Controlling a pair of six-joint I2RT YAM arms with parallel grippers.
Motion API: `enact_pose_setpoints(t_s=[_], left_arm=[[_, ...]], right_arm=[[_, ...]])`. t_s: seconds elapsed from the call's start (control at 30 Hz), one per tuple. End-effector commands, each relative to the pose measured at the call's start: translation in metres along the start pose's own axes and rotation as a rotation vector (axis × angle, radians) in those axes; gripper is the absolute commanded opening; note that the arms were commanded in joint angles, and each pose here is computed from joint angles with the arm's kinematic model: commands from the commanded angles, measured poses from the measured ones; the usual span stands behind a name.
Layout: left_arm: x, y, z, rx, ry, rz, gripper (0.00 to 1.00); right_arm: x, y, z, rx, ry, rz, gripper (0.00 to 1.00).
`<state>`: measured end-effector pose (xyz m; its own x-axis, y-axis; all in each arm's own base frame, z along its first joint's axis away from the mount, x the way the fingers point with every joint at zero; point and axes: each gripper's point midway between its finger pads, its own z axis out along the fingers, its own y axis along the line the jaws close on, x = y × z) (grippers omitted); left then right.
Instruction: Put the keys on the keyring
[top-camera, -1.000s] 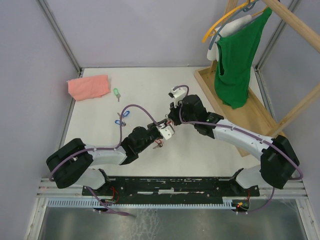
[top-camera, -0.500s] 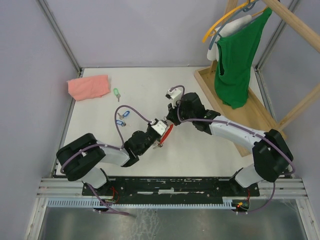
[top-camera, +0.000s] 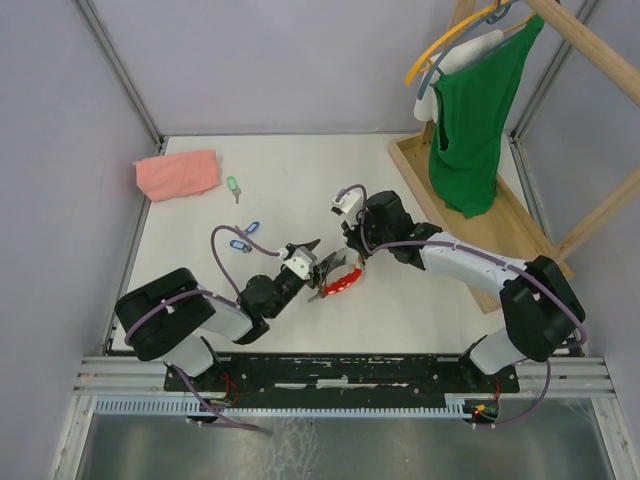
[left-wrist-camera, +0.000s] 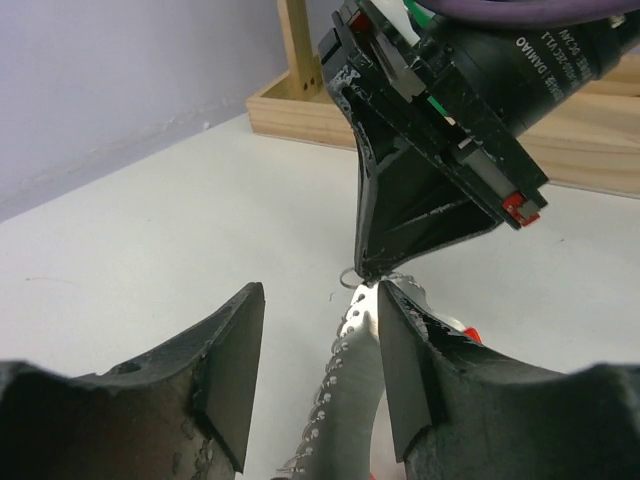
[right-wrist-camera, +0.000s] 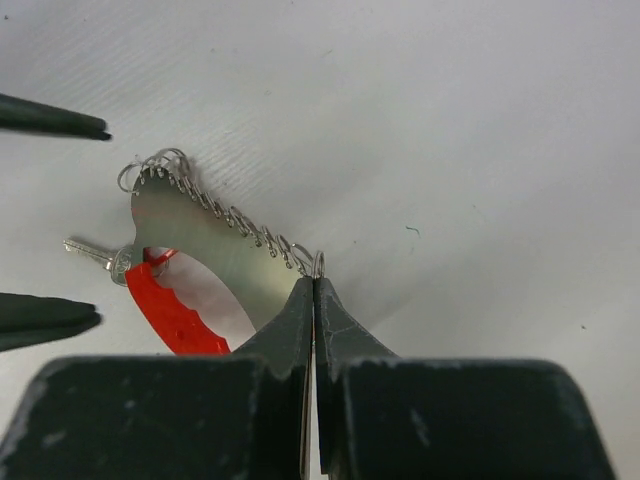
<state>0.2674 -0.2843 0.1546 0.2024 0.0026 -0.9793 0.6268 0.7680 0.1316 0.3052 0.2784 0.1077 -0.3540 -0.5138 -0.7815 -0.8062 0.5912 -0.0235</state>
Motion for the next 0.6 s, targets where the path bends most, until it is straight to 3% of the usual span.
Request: enact_pose_setpoints(t_s=[0.0,0.27,0.57], left_arm=[[-0.034,0.005,-0.005,0.034,-0.105,-0.090,0.57],[-0.033,0.019,0.002,0.143,-0.053,-0.130,0.63],[-0.060,0.031,-0.006,0.326,-0.144,-0.078,0.63]], right_arm=[[-0.044,-0.005,-0.021,-0.008,-0.158,-0.147,0.01],[-0.059,0.003,-0.031,-0.056,-0.220,-0.227,0.01],[-0.095,0.014,-0.057,-0.163,-0.376,-0.294,0.01]])
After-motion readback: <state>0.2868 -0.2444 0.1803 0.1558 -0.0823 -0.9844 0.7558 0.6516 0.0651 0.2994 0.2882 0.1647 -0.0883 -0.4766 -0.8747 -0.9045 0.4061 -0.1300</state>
